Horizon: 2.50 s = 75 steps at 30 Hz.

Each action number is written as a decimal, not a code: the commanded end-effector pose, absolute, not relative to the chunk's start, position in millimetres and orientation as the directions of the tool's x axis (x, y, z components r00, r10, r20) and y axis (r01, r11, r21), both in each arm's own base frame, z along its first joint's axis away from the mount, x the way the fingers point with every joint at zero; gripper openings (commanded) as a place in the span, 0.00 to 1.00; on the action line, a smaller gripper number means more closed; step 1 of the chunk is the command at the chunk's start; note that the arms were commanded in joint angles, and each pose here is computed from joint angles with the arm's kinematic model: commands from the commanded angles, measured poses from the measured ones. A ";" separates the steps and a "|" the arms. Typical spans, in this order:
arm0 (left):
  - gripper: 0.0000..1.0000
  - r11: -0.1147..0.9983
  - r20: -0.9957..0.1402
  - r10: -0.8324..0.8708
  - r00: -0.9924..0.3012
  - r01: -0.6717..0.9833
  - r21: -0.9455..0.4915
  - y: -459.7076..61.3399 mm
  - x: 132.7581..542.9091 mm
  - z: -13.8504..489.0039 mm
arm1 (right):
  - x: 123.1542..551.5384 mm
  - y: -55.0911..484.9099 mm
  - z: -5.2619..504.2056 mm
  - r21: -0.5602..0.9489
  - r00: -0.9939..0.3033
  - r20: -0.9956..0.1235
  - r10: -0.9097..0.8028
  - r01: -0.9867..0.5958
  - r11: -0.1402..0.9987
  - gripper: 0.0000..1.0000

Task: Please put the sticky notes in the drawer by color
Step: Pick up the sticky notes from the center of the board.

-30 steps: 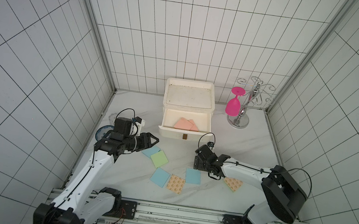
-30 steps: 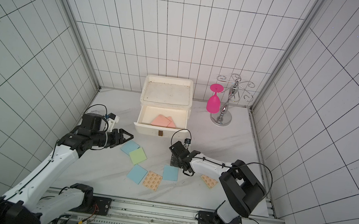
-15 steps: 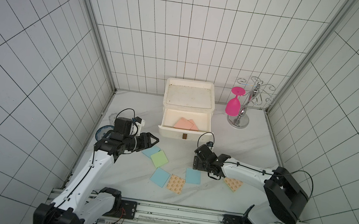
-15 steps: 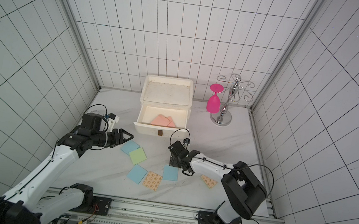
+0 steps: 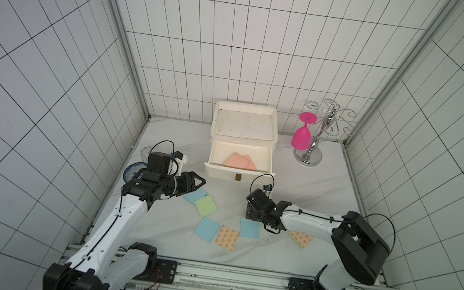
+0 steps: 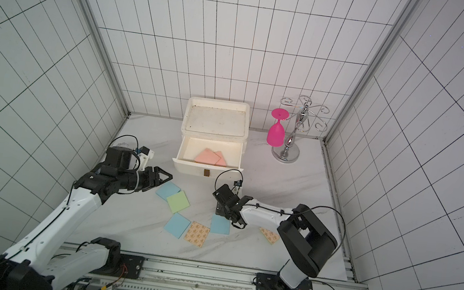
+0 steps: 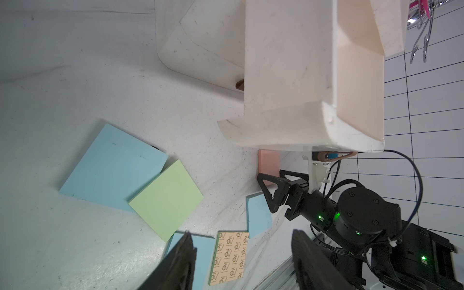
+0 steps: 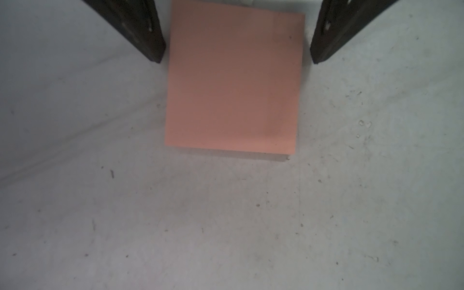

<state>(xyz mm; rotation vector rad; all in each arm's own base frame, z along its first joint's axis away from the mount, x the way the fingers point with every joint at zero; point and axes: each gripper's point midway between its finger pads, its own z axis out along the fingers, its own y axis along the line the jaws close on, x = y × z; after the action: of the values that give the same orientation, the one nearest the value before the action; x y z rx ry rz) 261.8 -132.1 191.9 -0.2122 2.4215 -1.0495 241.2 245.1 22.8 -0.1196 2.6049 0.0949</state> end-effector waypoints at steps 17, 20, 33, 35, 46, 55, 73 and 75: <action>0.64 0.682 -0.404 -0.320 -0.857 0.087 -0.726 -145.1 261.8 210.5 | 214.1 206.3 59.6 0.077 -0.829 -0.555 -0.067 -0.131 0.988 0.69; 0.64 0.675 -0.423 -0.275 -0.863 0.140 -0.724 -174.1 258.6 222.7 | 205.2 194.8 91.2 0.102 -0.800 -0.593 -0.089 -0.184 0.978 0.69; 0.64 0.372 -0.373 -0.140 -0.917 0.300 -0.878 -331.6 239.1 299.0 | 157.9 175.9 220.1 0.319 -0.670 -0.739 -0.071 -0.441 0.839 0.68; 0.63 0.330 -0.360 -0.115 -0.926 0.306 -0.893 -350.0 232.8 305.3 | 156.7 181.5 230.7 0.344 -0.658 -0.750 -0.058 -0.464 0.816 0.68; 0.59 0.237 -0.307 -0.044 -0.951 0.289 -0.928 -387.3 211.5 303.9 | 158.3 203.2 257.1 0.449 -0.655 -0.755 0.026 -0.488 0.749 0.68; 0.57 0.234 -0.287 -0.043 -0.957 0.270 -0.934 -389.8 211.9 297.1 | 157.7 196.2 280.5 0.482 -0.617 -0.781 0.099 -0.493 0.725 0.67; 0.04 0.189 -0.285 -0.024 -0.958 0.276 -0.942 -404.8 206.3 307.0 | 161.7 211.7 289.3 0.512 -0.614 -0.780 0.122 -0.514 0.688 0.69; 0.00 0.188 -0.293 -0.028 -0.956 0.282 -0.941 -403.0 208.4 309.8 | 162.7 206.6 289.8 0.512 -0.610 -0.781 0.136 -0.500 0.699 0.79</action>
<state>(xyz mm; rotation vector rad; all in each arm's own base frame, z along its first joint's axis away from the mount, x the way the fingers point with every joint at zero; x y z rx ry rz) 208.0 -401.7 291.4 0.2024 2.2860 -1.8153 162.1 210.0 263.5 -0.3057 2.1100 0.8944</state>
